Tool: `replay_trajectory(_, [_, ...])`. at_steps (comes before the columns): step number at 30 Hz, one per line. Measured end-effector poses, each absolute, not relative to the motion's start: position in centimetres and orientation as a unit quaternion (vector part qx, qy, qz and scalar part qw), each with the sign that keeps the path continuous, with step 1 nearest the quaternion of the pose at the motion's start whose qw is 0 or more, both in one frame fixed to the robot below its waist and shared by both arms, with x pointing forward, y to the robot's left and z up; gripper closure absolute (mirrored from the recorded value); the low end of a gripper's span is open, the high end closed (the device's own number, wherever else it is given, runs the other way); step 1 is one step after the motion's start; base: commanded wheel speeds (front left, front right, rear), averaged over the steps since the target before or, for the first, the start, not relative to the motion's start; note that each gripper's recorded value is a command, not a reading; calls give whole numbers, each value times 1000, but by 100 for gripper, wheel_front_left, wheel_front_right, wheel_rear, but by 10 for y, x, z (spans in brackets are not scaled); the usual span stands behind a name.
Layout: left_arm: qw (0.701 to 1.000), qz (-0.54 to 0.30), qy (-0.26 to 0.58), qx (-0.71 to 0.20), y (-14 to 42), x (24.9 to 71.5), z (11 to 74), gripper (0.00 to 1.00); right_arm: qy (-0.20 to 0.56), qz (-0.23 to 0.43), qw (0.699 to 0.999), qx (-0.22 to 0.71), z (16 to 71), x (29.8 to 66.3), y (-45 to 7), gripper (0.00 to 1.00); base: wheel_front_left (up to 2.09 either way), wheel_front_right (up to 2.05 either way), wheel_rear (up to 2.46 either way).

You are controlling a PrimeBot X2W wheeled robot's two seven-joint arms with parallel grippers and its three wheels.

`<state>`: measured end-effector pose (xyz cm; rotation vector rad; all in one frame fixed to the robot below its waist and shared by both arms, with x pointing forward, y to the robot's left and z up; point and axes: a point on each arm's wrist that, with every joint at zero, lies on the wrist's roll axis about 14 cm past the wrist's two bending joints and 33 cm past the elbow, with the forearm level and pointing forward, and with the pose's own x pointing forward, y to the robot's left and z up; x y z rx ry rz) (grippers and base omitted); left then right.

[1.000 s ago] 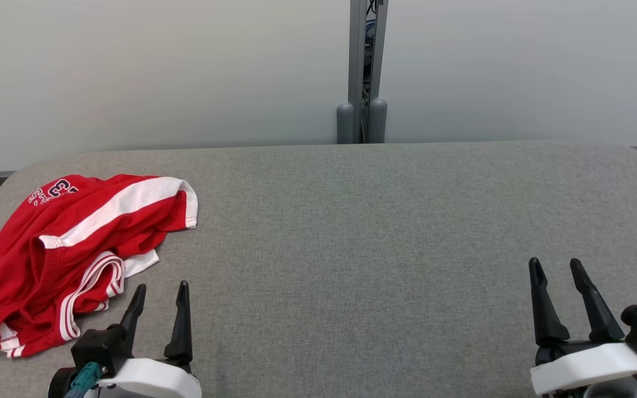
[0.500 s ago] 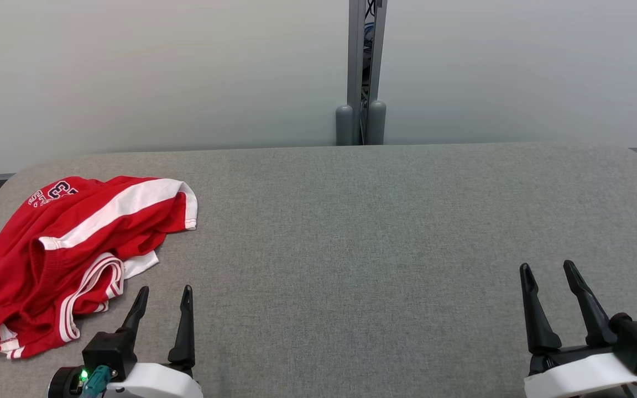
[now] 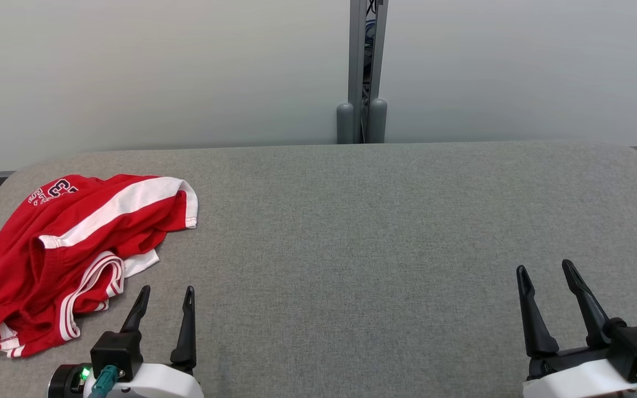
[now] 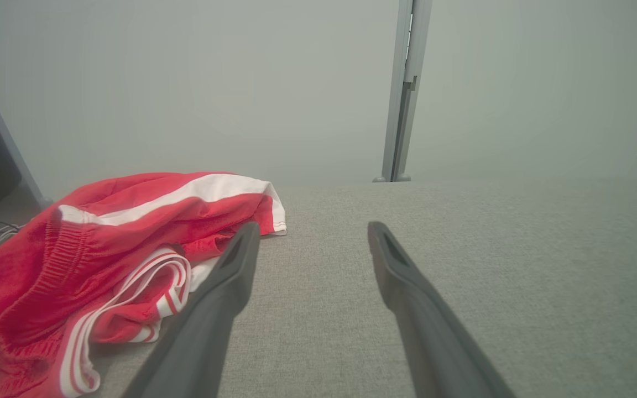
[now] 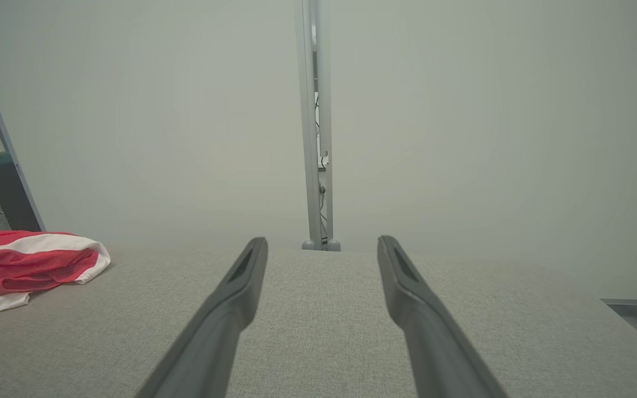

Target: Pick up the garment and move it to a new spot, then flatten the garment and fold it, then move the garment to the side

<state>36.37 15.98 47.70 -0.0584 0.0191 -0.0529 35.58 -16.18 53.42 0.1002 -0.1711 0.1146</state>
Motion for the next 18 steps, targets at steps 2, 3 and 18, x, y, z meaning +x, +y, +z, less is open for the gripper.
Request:
replay_trajectory(2, [999,-24,11,-32,161,364,476,0,-85,57,993,50,534,356,-162,0,0,0,0])
replay_trajectory(3, [999,-23,12,-33,162,364,476,0,-85,57,994,50,534,356,-162,0,0,0,0])
replay_trajectory(18, [999,-15,13,-44,165,365,475,0,-84,51,994,53,533,356,-166,0,0,0,0])
